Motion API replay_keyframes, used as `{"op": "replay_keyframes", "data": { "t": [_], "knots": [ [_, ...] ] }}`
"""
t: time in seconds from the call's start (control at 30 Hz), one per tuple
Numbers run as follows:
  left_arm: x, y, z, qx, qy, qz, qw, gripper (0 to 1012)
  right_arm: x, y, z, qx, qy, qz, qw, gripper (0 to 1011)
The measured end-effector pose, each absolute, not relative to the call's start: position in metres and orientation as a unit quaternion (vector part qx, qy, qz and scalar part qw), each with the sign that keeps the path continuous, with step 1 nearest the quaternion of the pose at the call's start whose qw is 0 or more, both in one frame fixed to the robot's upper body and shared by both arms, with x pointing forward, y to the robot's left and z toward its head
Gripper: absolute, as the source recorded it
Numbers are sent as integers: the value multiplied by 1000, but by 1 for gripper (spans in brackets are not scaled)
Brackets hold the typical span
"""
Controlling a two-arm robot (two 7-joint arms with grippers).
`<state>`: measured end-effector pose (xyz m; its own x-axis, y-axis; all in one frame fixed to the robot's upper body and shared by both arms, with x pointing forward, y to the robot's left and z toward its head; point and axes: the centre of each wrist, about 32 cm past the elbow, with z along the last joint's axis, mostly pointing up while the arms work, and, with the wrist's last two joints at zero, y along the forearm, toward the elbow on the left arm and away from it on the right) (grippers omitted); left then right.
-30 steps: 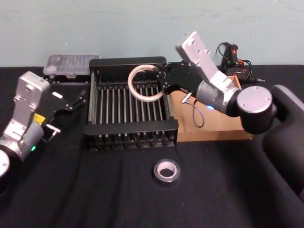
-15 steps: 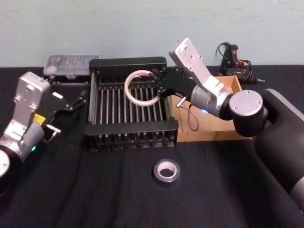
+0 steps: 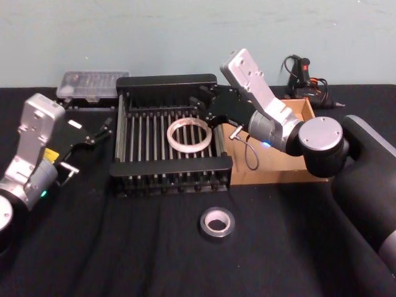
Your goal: Pick up the white tape and place it into the black box , Pick up the silver tape and place it into the brown box.
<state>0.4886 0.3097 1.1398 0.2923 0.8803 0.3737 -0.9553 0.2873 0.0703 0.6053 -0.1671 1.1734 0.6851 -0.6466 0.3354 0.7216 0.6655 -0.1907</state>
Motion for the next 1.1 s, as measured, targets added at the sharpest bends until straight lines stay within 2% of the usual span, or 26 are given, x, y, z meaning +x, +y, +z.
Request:
{"op": "replay_keyframes", "data": {
  "t": [0.23,0.27,0.37,0.4,0.43,0.47,0.57,0.63,0.7,0.73,0.8,1.1],
  "knots": [
    [489,310,1140,142,-132,580,791,1001,605,-167,1173,-156,-120,-378,905,504],
    [489,310,1140,142,-132,580,791,1001,605,-167,1173,-156,-120,-378,905,574],
    [489,310,1140,142,-132,580,791,1001,605,-167,1174,-156,-120,-378,905,634],
    [489,310,1140,141,-132,580,791,1001,605,-167,1174,-156,-120,-378,905,693],
    [489,310,1140,141,-132,580,791,1001,605,-167,1174,-156,-120,-378,905,705],
    [489,310,1140,141,-132,580,791,1001,605,-167,1174,-155,-120,-378,905,772],
    [489,310,1140,141,-132,580,791,1001,605,-167,1174,-155,-120,-378,905,827],
    [489,310,1140,141,-132,580,791,1001,605,-167,1174,-155,-120,-378,905,913],
    [489,310,1140,141,-132,580,791,1001,605,-167,1174,-155,-120,-378,905,928],
    [489,310,1140,141,-132,580,791,1001,605,-167,1174,-155,-120,-378,905,973],
    [489,310,1140,142,-132,580,791,1001,605,-167,1174,-155,-120,-378,905,1002],
    [489,310,1140,142,-132,580,791,1001,605,-167,1174,-155,-120,-378,905,1002]
  ]
}}
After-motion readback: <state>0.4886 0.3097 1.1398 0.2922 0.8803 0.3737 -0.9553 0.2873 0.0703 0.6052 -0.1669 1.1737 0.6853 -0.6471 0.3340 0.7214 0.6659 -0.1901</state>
